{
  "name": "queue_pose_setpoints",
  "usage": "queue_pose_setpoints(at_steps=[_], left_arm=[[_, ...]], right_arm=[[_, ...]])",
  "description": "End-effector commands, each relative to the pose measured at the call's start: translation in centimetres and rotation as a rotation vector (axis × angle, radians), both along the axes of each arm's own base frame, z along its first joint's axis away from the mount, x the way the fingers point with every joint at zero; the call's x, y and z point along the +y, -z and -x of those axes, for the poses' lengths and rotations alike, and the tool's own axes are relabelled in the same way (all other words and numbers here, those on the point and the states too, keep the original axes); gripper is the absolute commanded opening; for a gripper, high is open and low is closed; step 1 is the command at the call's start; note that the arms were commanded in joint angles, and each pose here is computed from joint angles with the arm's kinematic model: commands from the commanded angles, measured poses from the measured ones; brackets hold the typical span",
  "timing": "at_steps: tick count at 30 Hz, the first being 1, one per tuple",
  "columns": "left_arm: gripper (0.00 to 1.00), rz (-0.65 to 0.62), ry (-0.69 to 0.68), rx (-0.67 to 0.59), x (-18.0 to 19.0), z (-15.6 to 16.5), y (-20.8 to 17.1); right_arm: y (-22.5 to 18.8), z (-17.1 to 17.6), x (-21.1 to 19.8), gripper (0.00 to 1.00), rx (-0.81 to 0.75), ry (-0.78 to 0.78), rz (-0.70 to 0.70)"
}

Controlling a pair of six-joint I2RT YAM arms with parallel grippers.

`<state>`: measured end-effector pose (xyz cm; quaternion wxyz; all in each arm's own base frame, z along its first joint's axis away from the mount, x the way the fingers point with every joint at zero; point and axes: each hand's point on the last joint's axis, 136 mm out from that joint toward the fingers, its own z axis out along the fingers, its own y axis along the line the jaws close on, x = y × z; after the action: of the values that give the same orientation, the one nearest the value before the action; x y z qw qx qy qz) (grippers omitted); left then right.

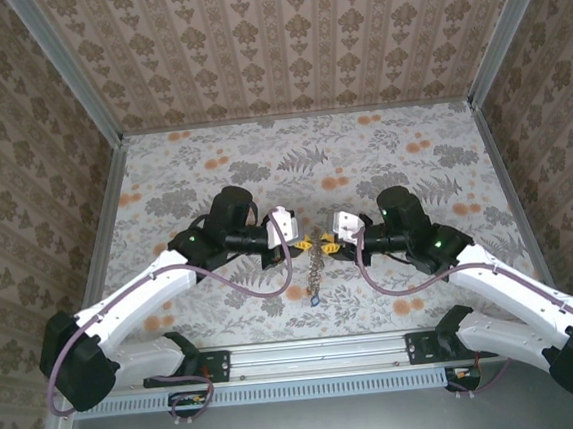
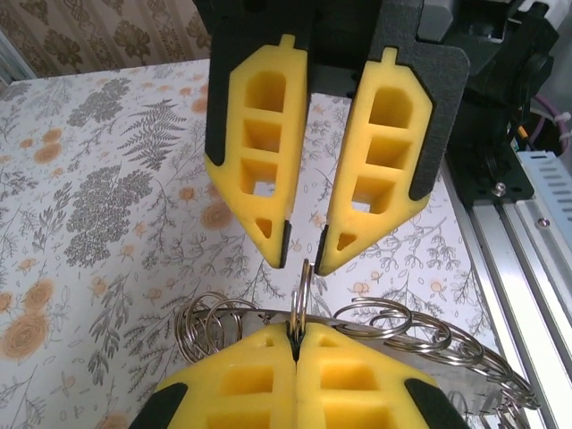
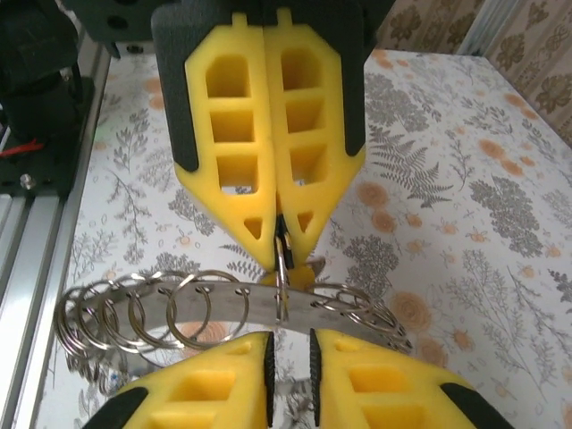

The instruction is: Put the keys on the keyring

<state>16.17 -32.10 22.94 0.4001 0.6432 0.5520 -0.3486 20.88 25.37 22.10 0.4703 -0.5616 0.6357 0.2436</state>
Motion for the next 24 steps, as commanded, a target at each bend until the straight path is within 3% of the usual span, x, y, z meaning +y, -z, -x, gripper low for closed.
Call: queue_pose_setpoints(at_steps=[1,15,24], left_arm=[[0.0,-0.032,0.033,-0.036,0.0,0.4,-0.7],[0.0,-0.081,0.063,0.003,-1.0,0.4,0.0],[0.0,-0.058,0.086,0.028,-1.3,1.0,-0.3]], right_arm=[[0.3,-0.1,-0.6,0.23,0.005,0.005,0.076],[0.7,0.8,0.5,0.25,0.079,-0.068,0.097],[1.2,0.6,1.2,0.14,0.11,-0.067,0.095]])
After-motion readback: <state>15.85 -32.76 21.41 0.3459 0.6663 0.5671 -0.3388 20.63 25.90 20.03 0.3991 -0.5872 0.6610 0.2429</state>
